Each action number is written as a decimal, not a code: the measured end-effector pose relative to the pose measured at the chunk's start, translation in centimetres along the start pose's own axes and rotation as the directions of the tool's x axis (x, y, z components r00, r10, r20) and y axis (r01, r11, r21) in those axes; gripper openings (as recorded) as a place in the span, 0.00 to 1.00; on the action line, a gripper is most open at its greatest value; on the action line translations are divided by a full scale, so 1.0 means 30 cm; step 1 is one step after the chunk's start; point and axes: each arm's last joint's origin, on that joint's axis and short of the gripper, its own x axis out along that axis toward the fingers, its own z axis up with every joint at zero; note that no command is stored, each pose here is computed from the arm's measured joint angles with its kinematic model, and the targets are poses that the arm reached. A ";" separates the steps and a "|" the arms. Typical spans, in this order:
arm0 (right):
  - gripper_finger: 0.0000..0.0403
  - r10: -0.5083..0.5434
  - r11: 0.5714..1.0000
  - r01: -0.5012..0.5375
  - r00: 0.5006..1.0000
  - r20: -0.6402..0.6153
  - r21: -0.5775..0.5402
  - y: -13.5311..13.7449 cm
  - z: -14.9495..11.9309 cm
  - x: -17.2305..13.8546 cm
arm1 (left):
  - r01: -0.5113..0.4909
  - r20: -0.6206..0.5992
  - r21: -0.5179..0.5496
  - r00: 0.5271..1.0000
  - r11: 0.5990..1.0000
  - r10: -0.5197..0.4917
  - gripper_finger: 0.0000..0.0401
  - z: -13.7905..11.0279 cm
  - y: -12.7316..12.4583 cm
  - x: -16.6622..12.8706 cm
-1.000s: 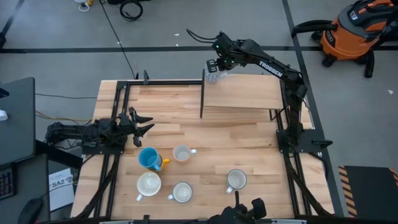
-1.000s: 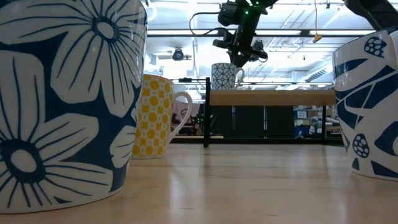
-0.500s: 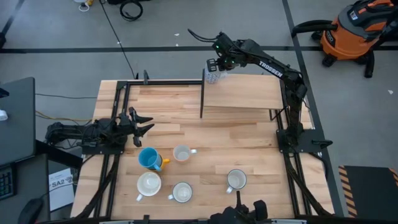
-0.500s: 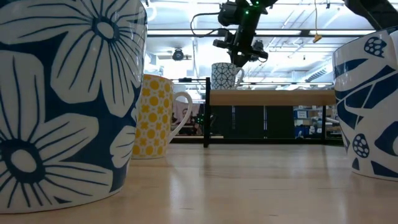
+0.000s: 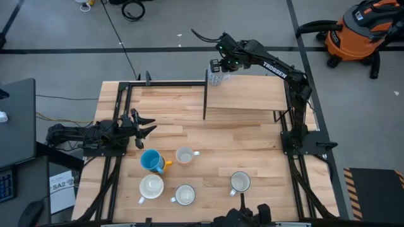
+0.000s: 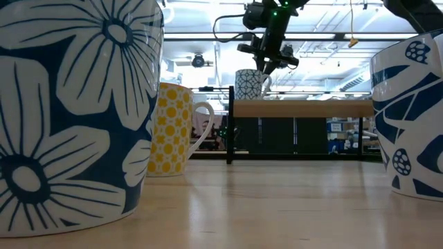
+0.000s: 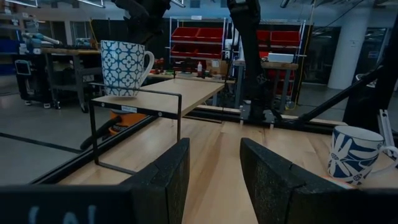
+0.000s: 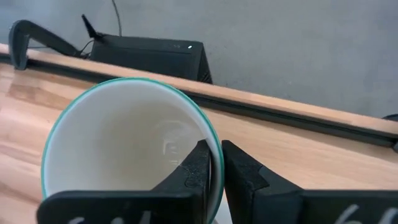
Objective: Place coffee mugs
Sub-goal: Put the light blue pattern mug on the shelf
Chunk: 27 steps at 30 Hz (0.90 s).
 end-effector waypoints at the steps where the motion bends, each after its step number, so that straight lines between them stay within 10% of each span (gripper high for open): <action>1: 0.10 0.005 1.000 -0.005 1.000 -0.005 0.001 -0.001 0.001 0.000 | 0.000 0.000 0.000 1.000 1.000 0.000 0.37 0.000 0.000 0.000; 27: 0.24 0.018 1.000 -0.018 1.000 -0.001 0.014 -0.013 0.014 -0.002 | 0.000 0.000 0.000 1.000 1.000 0.000 0.37 0.000 0.000 0.000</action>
